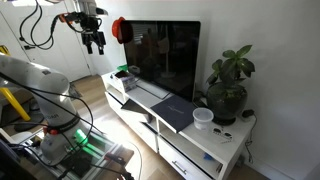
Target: Move the blue box to the top of the television stand.
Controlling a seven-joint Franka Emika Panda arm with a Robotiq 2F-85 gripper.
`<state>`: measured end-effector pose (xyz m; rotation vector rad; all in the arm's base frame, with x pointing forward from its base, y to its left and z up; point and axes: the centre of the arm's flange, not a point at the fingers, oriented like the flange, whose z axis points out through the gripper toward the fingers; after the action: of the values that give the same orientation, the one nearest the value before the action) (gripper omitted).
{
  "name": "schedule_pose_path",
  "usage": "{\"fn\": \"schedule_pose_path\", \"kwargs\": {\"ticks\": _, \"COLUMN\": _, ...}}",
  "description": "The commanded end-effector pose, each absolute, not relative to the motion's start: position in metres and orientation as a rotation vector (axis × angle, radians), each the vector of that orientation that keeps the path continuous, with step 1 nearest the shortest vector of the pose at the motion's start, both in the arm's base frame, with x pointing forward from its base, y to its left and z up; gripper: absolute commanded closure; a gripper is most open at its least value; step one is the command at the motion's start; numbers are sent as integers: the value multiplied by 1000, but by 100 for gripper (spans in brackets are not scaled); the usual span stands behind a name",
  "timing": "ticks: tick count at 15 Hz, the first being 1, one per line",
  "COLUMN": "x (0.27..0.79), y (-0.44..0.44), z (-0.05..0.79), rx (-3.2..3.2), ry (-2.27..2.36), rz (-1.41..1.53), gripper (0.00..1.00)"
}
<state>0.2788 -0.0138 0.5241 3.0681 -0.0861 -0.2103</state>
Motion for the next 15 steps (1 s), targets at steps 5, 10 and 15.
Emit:
{"fn": "schedule_pose_path", "kwargs": {"ticks": 5, "x": 335, "y": 112, "z": 371, "rx": 3061, "ry": 382, "rz": -304, "gripper": 0}}
{"fn": "schedule_pose_path", "kwargs": {"ticks": 10, "x": 322, "y": 124, "z": 350, "rx": 3050, "ry": 409, "rz": -291, "gripper": 0}}
{"fn": "schedule_pose_path", "kwargs": {"ticks": 15, "x": 323, "y": 119, "z": 363, "rx": 3064, "ry": 391, "rz": -249, "gripper": 0}}
